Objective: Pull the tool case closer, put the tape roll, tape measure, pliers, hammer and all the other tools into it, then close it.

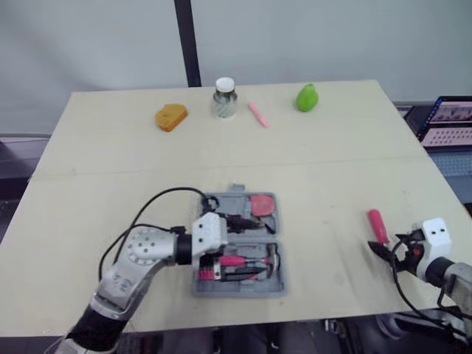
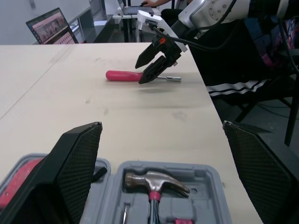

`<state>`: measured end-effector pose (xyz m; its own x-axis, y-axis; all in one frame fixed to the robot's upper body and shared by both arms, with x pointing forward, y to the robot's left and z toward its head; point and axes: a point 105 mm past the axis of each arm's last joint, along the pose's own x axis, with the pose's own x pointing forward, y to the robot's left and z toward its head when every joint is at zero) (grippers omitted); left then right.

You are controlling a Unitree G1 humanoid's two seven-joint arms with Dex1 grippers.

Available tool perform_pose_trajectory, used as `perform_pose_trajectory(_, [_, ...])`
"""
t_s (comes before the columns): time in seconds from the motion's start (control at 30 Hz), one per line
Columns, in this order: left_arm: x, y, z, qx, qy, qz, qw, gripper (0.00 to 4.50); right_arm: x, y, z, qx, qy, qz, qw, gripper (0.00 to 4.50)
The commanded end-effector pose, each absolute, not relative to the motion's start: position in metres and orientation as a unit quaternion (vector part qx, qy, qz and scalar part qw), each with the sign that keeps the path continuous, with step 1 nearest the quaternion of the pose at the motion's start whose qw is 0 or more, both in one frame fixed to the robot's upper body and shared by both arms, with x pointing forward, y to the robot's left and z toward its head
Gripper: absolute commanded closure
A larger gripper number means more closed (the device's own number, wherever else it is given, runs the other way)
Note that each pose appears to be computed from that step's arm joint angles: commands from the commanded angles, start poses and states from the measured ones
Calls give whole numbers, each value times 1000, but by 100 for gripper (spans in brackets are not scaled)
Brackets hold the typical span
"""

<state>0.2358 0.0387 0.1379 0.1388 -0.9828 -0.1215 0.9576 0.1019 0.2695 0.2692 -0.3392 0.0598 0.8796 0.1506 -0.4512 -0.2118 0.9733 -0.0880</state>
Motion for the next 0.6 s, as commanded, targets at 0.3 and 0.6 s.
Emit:
perform_pose_trajectory(0.3, [233, 27, 143, 145, -70, -656, 738, 6, 272, -342, 48, -70, 231, 66, 968, 0])
perform_pose_trajectory(0.6, [234, 24, 145, 145, -74, -655, 738, 0, 270, -343, 45, -66, 229, 53, 970, 378])
